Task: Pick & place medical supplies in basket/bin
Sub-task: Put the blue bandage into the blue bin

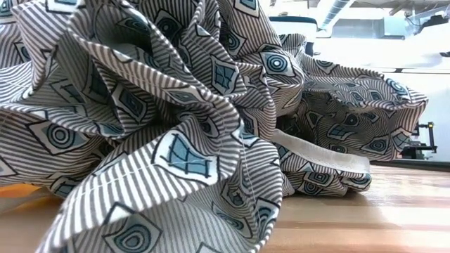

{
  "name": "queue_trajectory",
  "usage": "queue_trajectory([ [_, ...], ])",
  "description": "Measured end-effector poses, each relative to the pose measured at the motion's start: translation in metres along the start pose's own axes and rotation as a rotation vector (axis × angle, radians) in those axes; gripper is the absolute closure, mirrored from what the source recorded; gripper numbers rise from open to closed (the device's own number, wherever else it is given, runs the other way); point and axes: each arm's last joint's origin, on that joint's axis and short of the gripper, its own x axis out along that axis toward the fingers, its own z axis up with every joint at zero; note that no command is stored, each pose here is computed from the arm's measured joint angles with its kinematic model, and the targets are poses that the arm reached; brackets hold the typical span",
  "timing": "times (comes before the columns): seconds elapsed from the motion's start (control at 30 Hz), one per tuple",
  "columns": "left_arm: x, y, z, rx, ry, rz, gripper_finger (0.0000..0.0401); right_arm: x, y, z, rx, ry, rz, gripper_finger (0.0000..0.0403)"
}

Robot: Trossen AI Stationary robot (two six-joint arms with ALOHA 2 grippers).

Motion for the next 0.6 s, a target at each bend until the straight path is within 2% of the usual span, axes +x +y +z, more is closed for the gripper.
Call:
queue_trajectory([
  [0.27, 0.000, 0.000, 0.000, 0.000, 0.000, 0.000, 0.0261, 0.004, -0.001, 0.004, 0.022, -0.038, 0.010, 0.0385],
  [0.6, 0.000, 0.000, 0.000, 0.001, 0.002, -0.001, 0.0261, -0.011, 0.013, 0.004, 0.048, -0.054, 0.081, 0.0401],
])
